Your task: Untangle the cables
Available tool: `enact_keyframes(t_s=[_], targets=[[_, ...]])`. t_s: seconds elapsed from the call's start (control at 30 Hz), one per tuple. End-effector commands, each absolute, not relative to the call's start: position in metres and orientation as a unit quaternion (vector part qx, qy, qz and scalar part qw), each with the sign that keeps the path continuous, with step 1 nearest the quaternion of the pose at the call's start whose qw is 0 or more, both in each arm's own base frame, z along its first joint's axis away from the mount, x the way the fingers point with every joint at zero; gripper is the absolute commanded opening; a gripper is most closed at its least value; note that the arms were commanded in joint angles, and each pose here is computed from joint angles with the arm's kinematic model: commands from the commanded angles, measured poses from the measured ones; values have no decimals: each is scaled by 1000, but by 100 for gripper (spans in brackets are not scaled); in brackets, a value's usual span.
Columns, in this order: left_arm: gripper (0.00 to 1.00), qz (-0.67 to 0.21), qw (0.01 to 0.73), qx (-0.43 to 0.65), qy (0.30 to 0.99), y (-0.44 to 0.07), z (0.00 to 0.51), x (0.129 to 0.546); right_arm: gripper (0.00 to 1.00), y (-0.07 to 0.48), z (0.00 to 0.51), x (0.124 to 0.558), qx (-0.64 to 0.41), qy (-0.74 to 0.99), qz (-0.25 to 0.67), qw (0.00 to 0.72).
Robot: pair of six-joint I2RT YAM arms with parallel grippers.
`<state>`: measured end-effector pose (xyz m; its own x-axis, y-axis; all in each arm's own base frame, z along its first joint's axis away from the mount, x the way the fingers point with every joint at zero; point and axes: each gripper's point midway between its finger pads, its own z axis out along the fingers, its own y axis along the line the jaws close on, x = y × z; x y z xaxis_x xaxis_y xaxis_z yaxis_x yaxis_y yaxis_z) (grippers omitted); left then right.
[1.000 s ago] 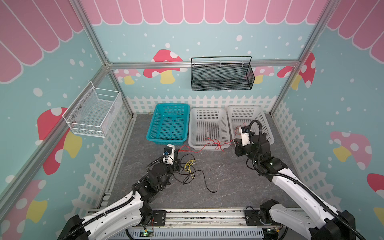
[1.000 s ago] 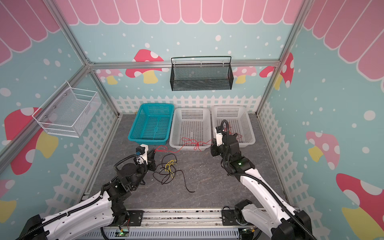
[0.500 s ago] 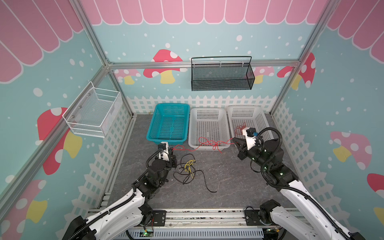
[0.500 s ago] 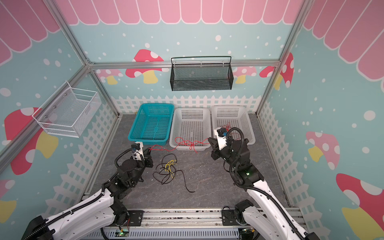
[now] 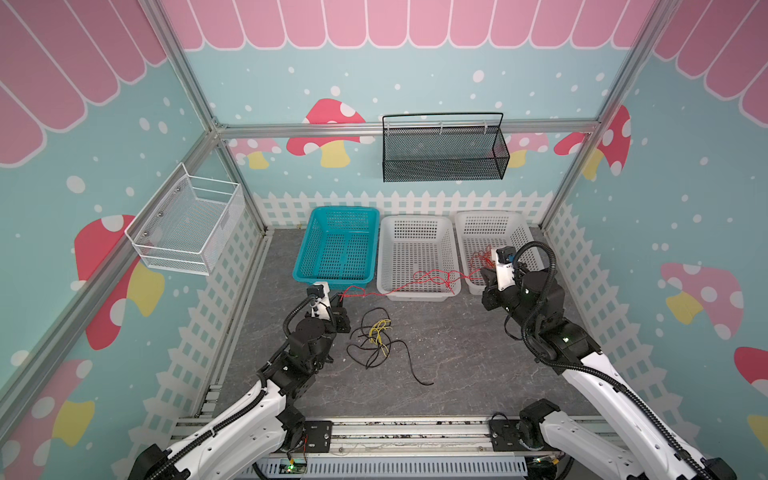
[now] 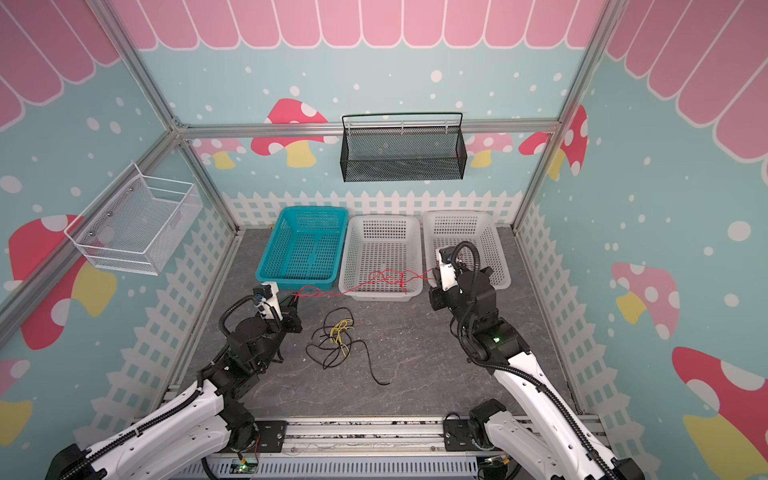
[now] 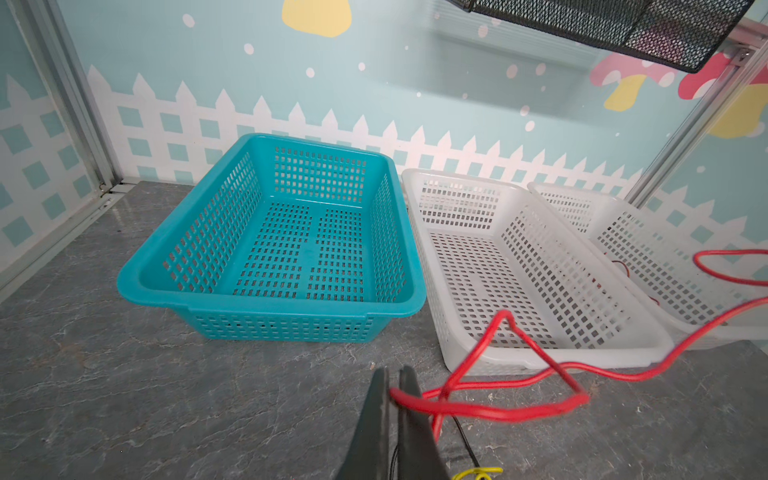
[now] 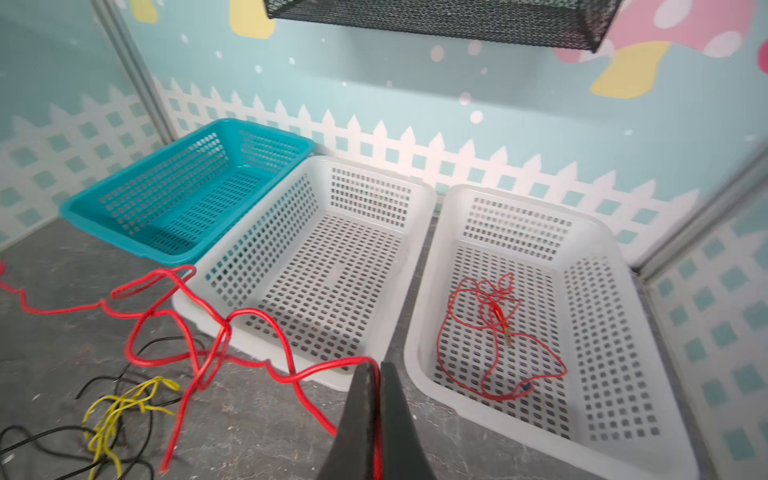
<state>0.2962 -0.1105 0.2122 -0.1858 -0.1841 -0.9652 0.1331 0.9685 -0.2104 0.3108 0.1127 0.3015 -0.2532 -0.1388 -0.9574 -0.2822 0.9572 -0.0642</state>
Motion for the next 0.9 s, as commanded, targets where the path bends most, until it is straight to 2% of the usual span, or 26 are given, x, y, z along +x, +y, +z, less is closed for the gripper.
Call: enact_keyframes(t_s=[0.0,0.27,0.43,0.57,0.7,0.87], targets=[[0,-27,614,-77,785,-65,187,298,0,44,331,315,-3,771,-66,634],[0,-37,617,-76,783,-67,188,298,0,54,325,323,-11,783,-50,620],[0,-104,629,-45,769,-90,194,297,0,91,325,326,-74,777,33,625],[0,-120,628,-27,769,-98,195,296,0,107,331,324,-97,764,75,633],[0,-153,620,3,770,-115,193,295,0,141,352,314,-142,719,170,659],[0,-131,609,-15,782,-107,178,297,0,138,371,323,-95,706,195,674]])
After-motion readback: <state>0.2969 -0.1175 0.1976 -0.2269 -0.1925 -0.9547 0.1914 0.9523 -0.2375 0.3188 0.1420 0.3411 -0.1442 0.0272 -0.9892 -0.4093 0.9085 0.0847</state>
